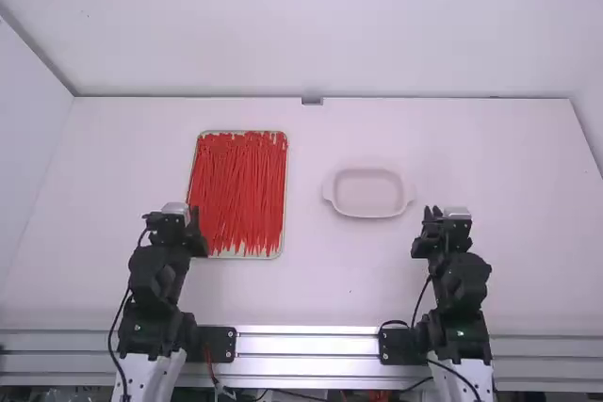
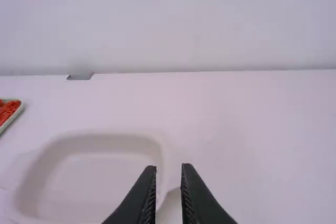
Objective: Fasten the cable tie
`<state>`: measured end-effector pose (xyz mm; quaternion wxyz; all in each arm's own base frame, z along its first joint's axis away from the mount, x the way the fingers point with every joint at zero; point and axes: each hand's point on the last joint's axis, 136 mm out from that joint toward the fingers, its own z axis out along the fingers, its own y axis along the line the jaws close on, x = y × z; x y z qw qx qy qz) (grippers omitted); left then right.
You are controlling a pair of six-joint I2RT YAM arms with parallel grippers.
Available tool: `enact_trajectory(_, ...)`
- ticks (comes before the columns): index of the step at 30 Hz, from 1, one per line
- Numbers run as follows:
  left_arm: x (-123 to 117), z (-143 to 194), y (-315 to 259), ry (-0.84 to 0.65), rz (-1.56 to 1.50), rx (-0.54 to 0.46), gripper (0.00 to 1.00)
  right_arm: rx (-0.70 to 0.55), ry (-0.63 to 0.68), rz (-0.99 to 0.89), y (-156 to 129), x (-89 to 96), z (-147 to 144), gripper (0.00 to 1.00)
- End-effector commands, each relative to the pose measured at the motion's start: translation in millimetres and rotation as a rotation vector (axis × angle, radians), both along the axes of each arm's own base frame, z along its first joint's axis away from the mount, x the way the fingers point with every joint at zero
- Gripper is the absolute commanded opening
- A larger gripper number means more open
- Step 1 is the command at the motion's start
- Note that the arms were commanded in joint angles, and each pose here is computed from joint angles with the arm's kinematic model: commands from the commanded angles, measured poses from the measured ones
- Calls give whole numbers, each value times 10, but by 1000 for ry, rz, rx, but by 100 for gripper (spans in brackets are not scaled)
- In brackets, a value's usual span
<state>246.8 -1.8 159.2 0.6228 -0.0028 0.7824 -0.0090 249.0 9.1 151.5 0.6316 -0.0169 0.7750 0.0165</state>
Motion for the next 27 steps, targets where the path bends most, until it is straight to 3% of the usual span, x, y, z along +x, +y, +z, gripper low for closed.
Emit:
enact_trajectory(1,23,125,-38,12,-19,-26,19,7,-6,17,41,22,188,19)
enact_trajectory(18,291,90,-151,372,-75,-80,49,36,270,150,413,256,184,50)
enact_trajectory(27,565,78,-247,545,-90,-184,68,39,392,231,699,479,199,68)
